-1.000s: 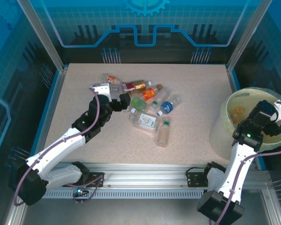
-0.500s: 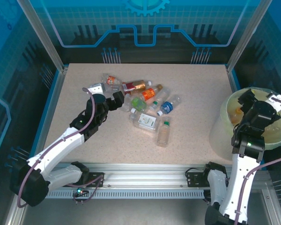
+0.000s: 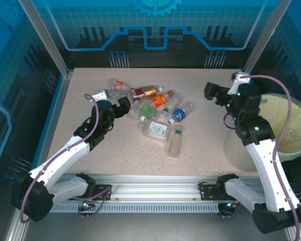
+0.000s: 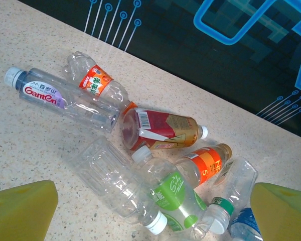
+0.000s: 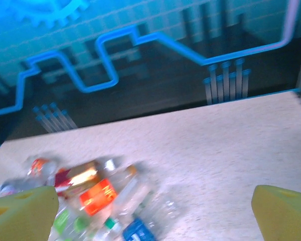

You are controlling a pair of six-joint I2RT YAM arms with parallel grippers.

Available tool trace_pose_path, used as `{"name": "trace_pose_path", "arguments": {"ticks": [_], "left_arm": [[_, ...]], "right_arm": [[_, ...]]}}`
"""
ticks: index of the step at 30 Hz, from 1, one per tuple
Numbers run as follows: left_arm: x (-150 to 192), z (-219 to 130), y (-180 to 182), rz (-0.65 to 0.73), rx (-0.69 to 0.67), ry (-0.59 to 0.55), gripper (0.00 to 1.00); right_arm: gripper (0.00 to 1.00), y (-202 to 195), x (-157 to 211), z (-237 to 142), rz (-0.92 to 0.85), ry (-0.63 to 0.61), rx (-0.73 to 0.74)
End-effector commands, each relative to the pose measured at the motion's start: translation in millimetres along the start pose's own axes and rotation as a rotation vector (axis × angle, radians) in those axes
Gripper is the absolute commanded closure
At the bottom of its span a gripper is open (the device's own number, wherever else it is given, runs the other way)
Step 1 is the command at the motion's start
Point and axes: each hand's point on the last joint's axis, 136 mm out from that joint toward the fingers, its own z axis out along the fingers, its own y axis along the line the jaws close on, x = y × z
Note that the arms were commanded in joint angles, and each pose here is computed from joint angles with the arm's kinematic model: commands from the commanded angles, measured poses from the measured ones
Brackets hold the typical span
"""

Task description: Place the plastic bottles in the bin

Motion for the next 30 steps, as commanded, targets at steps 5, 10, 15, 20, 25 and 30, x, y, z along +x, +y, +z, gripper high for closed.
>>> {"name": "trace_pose_path", "arguments": {"ticks": [5,10,15,20,25,30], "left_arm": [[9,1,25,-0.065,-0.082,0.039,0.01],[10,0,30,-0.075,-0.096,0.049,0.01],[12,1,36,-0.086,-0.116,0.053,0.01],[15,4,38,-0.103,-0.124,0.062,0.01],[16,6,38,-0.111,-0.123,0.072,0.01],[16,5,39,-0.11,-0.129,0.076,0.01]], "right_arm": [[0.0,43,54,30,0.015,0.138,-0.023],[0.0,31,124,47,0.067,0.308,0.062],[0.0,34,194,51,0.12,0.474,0.073],[0.01,48,271,47,0.167,0.649,0.061],[0.04,56,322,39,0.067,0.803,0.085],[0.08,48,335,35,-0.05,0.832,0.156]]}}
